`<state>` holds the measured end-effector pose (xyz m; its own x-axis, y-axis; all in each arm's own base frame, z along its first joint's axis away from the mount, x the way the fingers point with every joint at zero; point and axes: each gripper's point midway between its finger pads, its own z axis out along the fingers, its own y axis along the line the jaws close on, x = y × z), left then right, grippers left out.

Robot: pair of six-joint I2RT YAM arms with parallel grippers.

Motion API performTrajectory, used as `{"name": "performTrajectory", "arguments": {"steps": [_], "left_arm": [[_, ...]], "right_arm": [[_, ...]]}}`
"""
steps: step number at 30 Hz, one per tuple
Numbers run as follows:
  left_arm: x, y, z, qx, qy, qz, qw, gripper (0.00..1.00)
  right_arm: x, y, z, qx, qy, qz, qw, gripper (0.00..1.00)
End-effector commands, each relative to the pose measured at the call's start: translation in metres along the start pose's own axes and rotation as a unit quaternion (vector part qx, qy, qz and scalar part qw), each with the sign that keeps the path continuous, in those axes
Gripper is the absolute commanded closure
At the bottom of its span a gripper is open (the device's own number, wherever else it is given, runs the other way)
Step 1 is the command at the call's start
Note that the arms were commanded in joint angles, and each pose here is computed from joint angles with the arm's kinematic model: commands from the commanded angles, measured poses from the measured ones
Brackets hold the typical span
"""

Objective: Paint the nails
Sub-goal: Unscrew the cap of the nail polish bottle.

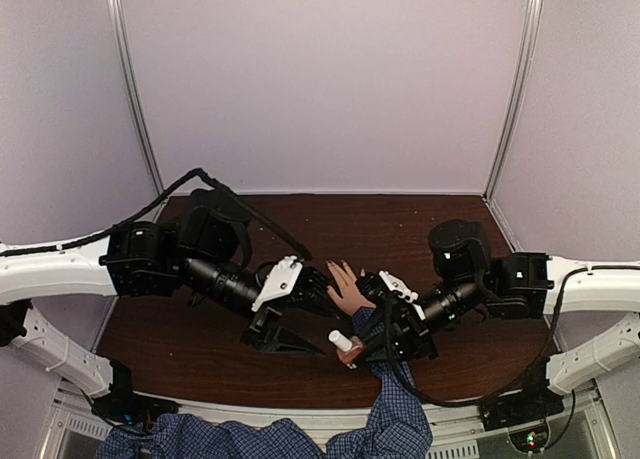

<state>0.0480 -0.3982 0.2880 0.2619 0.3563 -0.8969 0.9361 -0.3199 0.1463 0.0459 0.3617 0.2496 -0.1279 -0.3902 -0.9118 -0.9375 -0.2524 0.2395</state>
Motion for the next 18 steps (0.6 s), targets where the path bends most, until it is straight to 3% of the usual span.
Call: {"name": "performTrajectory", "arguments": {"steps": [1,18], "left_arm": [[-0.024,0.003,0.001,-0.009,-0.033,0.05,0.998,0.46],[-0.02,-0.015,0.014,0.007,-0.002,0.093,0.996,0.62]], "right_arm": [[-0.014,0.016,0.001,-0.044,-0.008,-0.005,0.999,1.0],[-0.018,0.02,0.006,-0.07,-0.018,0.001,0.997,1.0]]}}
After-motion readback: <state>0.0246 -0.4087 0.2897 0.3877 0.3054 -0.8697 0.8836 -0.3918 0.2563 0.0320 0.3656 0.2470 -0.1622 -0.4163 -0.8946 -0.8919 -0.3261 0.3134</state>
